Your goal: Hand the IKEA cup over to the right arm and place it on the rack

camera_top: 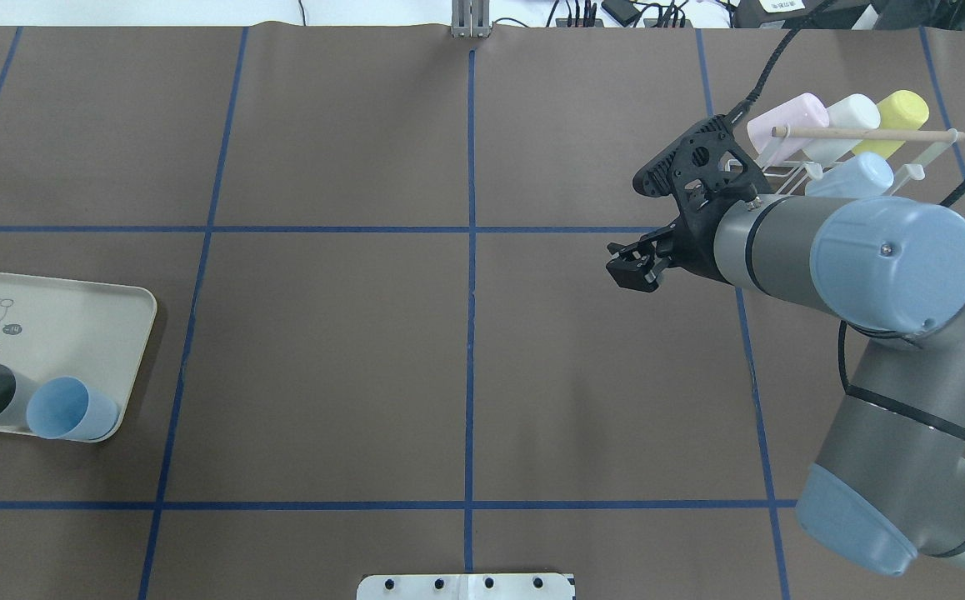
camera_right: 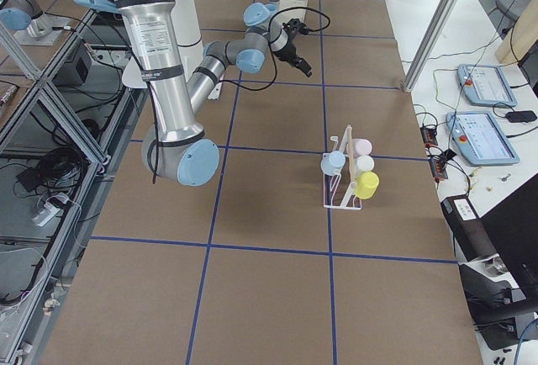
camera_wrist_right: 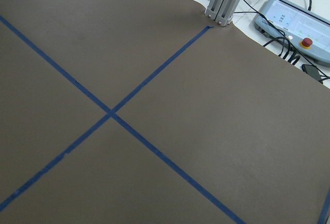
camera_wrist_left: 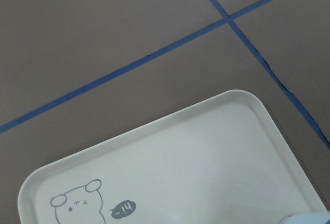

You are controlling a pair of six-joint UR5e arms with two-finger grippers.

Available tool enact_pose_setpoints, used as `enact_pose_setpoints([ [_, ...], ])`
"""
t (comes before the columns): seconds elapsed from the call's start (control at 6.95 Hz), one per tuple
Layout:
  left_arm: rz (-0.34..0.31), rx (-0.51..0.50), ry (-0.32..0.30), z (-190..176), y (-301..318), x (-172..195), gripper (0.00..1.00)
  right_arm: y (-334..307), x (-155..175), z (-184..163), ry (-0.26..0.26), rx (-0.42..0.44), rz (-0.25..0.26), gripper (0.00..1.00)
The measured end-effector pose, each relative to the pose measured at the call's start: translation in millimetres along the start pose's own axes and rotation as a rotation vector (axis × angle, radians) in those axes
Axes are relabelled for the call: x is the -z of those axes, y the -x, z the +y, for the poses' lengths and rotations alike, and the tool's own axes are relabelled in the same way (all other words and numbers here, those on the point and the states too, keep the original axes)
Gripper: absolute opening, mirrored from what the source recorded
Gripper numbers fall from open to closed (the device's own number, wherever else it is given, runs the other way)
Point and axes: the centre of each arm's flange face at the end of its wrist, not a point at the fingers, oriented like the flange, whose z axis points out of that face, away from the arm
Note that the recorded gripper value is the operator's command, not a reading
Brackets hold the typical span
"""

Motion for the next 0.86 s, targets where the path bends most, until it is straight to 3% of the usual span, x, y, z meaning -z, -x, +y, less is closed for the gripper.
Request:
enact_pose_setpoints([
  [0.29,0.035,0.021,0.009,21.1,-16.4,-15.8,1.0,2.2,2.0,-3.3,-0.009,-0.008,-0.005,1.0],
  [0.86,0.065,0.026,0.004,54.6,-5.9,0.0,0.99,3.0,2.6,-5.5,-0.014,-0.009,-0.004,1.0],
])
